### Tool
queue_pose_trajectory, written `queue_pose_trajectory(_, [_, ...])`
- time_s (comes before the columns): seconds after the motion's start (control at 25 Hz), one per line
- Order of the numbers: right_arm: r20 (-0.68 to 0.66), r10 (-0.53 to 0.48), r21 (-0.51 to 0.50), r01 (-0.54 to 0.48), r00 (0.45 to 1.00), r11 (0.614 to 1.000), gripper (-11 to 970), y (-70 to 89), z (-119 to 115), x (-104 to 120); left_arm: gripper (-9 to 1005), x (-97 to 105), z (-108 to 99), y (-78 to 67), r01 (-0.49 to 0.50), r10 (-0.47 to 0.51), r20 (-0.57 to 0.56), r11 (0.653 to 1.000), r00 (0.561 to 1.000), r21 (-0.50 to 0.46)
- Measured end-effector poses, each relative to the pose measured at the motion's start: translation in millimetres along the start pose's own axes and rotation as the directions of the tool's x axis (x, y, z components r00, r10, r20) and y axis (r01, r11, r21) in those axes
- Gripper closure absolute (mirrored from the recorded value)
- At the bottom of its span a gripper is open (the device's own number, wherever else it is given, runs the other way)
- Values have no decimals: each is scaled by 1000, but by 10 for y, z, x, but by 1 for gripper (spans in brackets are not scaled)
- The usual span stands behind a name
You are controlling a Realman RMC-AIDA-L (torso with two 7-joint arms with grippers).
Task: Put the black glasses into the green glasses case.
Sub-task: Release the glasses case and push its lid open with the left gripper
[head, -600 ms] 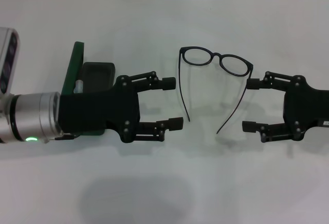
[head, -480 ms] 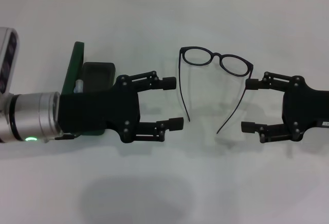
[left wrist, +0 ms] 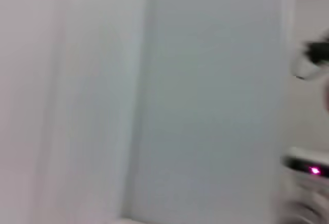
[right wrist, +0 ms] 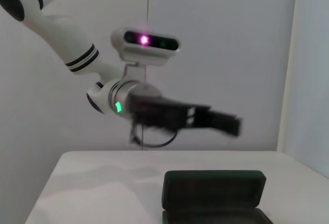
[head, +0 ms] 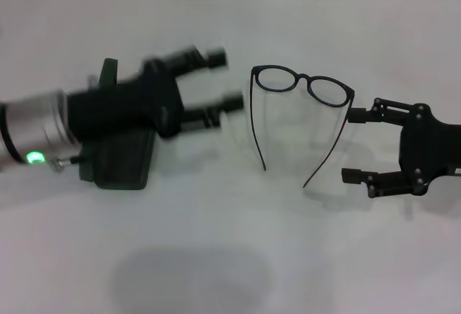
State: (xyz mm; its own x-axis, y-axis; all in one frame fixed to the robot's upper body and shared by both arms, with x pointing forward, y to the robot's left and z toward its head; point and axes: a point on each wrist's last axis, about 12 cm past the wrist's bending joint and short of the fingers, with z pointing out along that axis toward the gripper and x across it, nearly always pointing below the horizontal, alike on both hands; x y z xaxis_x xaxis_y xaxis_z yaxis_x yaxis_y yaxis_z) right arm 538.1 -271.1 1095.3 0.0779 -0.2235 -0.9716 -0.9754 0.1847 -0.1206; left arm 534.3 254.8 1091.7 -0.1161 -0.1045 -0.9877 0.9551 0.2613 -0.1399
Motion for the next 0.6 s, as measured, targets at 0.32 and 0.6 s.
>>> queue_pose_trajectory(0.32, [-13,6,7,-5,1000,1000,74,-3,-69,20,180,-614,-375,787,278,-331,-158,917,930,-286])
queue_pose_trajectory(0.6, [-43,16,45,-14,999,999,74,0,-114,86,180,-802,-656,958,292,-451,-292,841,843,-455])
